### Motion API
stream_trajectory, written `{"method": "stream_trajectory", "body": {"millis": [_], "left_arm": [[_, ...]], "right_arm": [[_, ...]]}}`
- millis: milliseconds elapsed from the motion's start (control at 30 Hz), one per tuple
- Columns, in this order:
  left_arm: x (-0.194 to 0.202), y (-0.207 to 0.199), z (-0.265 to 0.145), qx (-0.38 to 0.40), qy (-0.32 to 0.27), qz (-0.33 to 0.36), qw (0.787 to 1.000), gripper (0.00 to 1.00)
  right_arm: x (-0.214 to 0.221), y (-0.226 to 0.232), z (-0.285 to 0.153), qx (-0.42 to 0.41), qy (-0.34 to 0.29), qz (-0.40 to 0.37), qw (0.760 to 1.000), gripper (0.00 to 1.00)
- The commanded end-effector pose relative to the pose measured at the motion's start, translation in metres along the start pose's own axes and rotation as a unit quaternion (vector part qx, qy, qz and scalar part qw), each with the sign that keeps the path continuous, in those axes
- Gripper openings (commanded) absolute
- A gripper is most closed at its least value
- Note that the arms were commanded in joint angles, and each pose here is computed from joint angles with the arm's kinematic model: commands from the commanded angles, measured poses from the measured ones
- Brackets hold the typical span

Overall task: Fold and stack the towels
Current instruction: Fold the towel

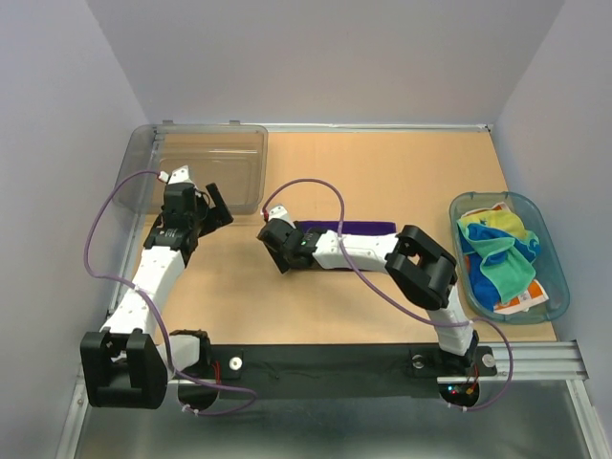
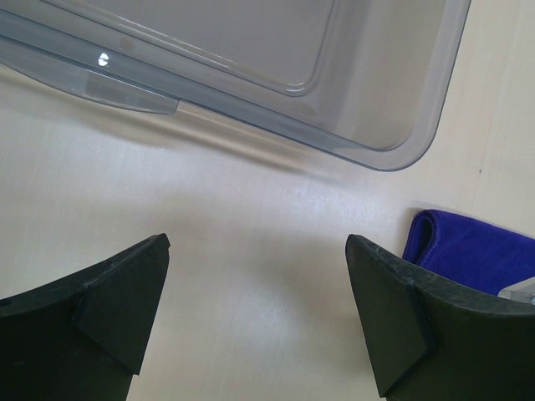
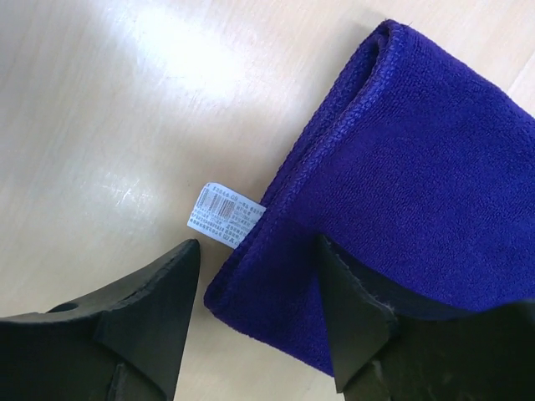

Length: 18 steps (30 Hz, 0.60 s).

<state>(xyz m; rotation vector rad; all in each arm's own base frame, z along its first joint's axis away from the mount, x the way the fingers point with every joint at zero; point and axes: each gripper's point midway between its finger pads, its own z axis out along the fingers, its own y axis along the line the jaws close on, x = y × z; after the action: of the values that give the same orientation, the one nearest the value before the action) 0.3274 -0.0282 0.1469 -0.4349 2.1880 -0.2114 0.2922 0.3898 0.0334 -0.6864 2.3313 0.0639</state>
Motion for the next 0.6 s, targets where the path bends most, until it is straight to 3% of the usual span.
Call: {"method": "stream_trajectory", "body": {"millis": [0,100,300,567], "left_arm": [[-0.009,-0.002,-0.004,0.008,-0.02,0.007,1.0,0.98],[-0.005,-0.008,-0.005,0.028,-0.013,0.007,1.0,0.98],[0.008,-0.021,-0.001,0.068,0.01,-0.002,0.998,0.98],[0.048,-0.058,0.004,0.151,0.086,-0.043,0.984,0.98]], "right_arm": [[0.014,-0.007,0.003,0.043,0.021,0.007,0.999,0.6],[0.037,-0.015,0.005,0.062,0.049,0.008,0.997,0.48],[0.061,-0.027,0.003,0.081,0.072,0.005,0.994,0.04],[0.011,-0.017,-0.024,0.026,-0.006,0.042,0.999,0.01]]}}
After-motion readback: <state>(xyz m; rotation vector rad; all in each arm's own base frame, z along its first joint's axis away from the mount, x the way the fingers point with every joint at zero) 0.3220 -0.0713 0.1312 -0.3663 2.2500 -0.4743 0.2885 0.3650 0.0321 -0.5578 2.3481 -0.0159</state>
